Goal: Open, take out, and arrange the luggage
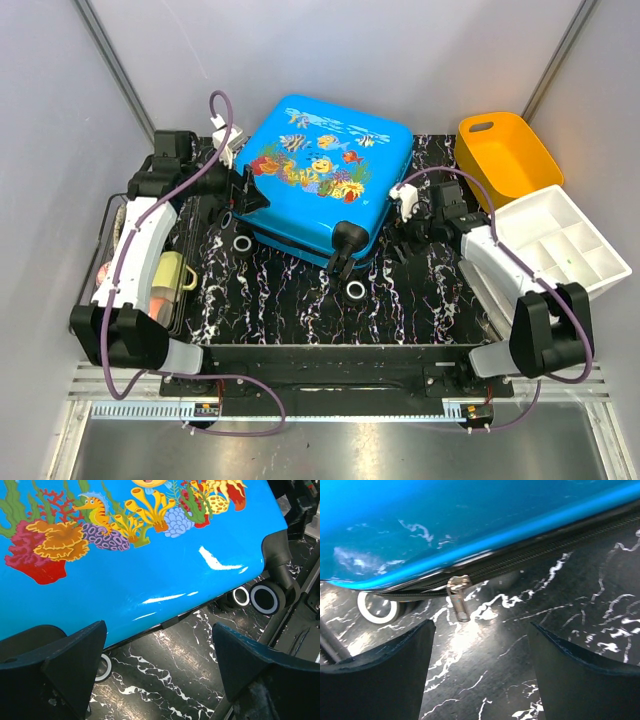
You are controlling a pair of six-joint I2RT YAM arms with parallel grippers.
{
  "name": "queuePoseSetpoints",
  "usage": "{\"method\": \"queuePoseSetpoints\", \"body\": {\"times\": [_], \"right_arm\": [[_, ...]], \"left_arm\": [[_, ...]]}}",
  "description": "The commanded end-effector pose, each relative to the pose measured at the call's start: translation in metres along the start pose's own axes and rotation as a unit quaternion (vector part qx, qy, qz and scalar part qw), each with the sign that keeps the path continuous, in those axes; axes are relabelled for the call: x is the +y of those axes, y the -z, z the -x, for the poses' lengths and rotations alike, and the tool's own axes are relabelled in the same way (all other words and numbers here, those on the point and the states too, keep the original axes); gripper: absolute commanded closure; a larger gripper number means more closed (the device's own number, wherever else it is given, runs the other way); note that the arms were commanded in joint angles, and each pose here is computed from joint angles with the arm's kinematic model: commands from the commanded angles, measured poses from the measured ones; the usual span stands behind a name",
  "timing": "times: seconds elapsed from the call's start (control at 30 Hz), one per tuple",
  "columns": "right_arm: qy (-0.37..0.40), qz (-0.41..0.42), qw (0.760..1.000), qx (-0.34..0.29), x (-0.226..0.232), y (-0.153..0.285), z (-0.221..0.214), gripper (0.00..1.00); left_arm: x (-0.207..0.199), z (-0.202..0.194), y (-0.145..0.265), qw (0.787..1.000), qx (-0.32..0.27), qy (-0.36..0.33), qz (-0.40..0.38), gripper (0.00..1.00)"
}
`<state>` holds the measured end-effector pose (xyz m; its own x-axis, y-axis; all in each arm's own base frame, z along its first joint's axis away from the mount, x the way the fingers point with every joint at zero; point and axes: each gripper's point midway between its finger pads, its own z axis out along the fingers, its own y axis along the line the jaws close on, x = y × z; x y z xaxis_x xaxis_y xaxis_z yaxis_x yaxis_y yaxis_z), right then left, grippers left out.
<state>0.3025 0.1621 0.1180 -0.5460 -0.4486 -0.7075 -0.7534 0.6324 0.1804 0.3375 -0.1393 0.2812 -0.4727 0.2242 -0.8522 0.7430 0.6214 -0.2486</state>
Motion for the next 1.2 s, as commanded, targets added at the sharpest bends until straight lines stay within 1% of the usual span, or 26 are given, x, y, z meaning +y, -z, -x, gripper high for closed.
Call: {"method": "queuePoseSetpoints", "body": {"times": [0.0, 0.03, 0.07, 0.13, 0.17, 0.23, 0.33, 0.37, 0.43, 0.57, 0.6, 0.67, 0.7, 0.73, 0.77, 0.8, 0.83, 0.87, 0.97, 1.0, 1.07, 1.1, 1.17], "right_arm": [[0.02, -0.119, 0.991, -0.05, -0.028, 0.013, 0.022, 0.18], [0.022, -0.132, 0.99, -0.052, -0.028, 0.011, 0.017, 0.18], [0.032, -0.153, 0.986, -0.065, -0.026, 0.017, 0.021, 0.17], [0.041, -0.169, 0.982, -0.081, -0.023, 0.017, 0.017, 0.16], [0.056, -0.171, 0.979, -0.1, -0.015, 0.021, 0.023, 0.14], [0.082, -0.179, 0.973, -0.124, -0.01, 0.021, 0.024, 0.11], [0.113, -0.185, 0.965, -0.151, -0.003, 0.021, 0.032, 0.13], [0.118, -0.185, 0.964, -0.148, -0.002, 0.018, 0.029, 0.13], [0.147, -0.189, 0.957, -0.161, 0.0, 0.012, 0.034, 0.16], [0.21, -0.187, 0.946, -0.161, 0.007, -0.005, 0.029, 0.22], [0.235, -0.193, 0.937, -0.172, 0.008, -0.006, 0.035, 0.24], [0.257, -0.204, 0.931, -0.159, 0.008, -0.016, 0.027, 0.3], [0.277, -0.216, 0.921, -0.169, 0.008, -0.015, 0.034, 0.31], [0.285, -0.226, 0.917, -0.164, 0.006, -0.018, 0.031, 0.33], [0.295, -0.236, 0.912, -0.158, 0.006, -0.022, 0.03, 0.37], [0.309, -0.248, 0.902, -0.169, 0.005, -0.019, 0.037, 0.4], [0.313, -0.253, 0.9, -0.169, 0.004, -0.019, 0.035, 0.44], [0.312, -0.264, 0.897, -0.171, 0.002, -0.017, 0.038, 0.53], [0.296, -0.296, 0.893, -0.168, -0.008, -0.01, 0.043, 0.69], [0.289, -0.298, 0.895, -0.162, -0.009, -0.009, 0.04, 0.82], [0.285, -0.289, 0.897, -0.174, -0.004, -0.004, 0.047, 0.98], [0.273, -0.272, 0.909, -0.157, -0.004, -0.006, 0.036, 1.0], [0.257, -0.233, 0.921, -0.177, 0.007, -0.001, 0.046, 1.0]], "left_arm": [[-0.011, 0.013, 0.012, 0.999, -0.028, -0.027, 0.004, 0.09], [-0.01, 0.013, 0.011, 0.999, -0.029, -0.026, 0.007, 0.09], [-0.008, 0.01, 0.01, 0.999, -0.027, -0.017, 0.013, 0.09], [-0.007, 0.012, 0.011, 0.999, -0.034, -0.018, 0.017, 0.09], [-0.007, 0.01, 0.009, 0.999, -0.033, -0.016, 0.018, 0.09], [-0.005, 0.009, 0.008, 0.999, -0.034, -0.007, 0.019, 0.09], [-0.005, 0.01, 0.006, 0.999, -0.034, 0.005, 0.017, 0.09], [-0.005, 0.009, 0.005, 0.999, -0.033, 0.01, 0.015, 0.09], [-0.005, 0.012, 0.005, 0.999, -0.037, 0.014, 0.013, 0.09], [-0.004, 0.015, 0.004, 0.998, -0.041, 0.036, 0.02, 0.08], [-0.004, 0.015, 0.004, 0.998, -0.042, 0.04, 0.02, 0.08], [-0.005, 0.015, 0.005, 0.998, -0.042, 0.05, 0.021, 0.08], [-0.006, 0.014, 0.006, 0.997, -0.043, 0.054, 0.022, 0.08], [-0.006, 0.012, 0.005, 0.997, -0.04, 0.06, 0.022, 0.08], [-0.006, 0.011, 0.005, 0.997, -0.041, 0.067, 0.024, 0.08], [-0.006, 0.009, 0.005, 0.996, -0.039, 0.072, 0.025, 0.08], [-0.007, 0.005, 0.005, 0.996, -0.037, 0.078, 0.026, 0.09], [-0.006, 0.003, 0.005, 0.995, -0.036, 0.083, 0.03, 0.09], [-0.002, -0.006, 0.005, 0.994, -0.03, 0.092, 0.044, 0.09], [-0.001, -0.008, 0.005, 0.994, -0.028, 0.095, 0.048, 0.09], [0.002, -0.012, 0.005, 0.994, -0.024, 0.094, 0.058, 0.09], [0.004, -0.016, 0.005, 0.993, -0.018, 0.094, 0.064, 0.09], [0.013, -0.021, 0.007, 0.992, -0.006, 0.086, 0.089, 0.09]]}}
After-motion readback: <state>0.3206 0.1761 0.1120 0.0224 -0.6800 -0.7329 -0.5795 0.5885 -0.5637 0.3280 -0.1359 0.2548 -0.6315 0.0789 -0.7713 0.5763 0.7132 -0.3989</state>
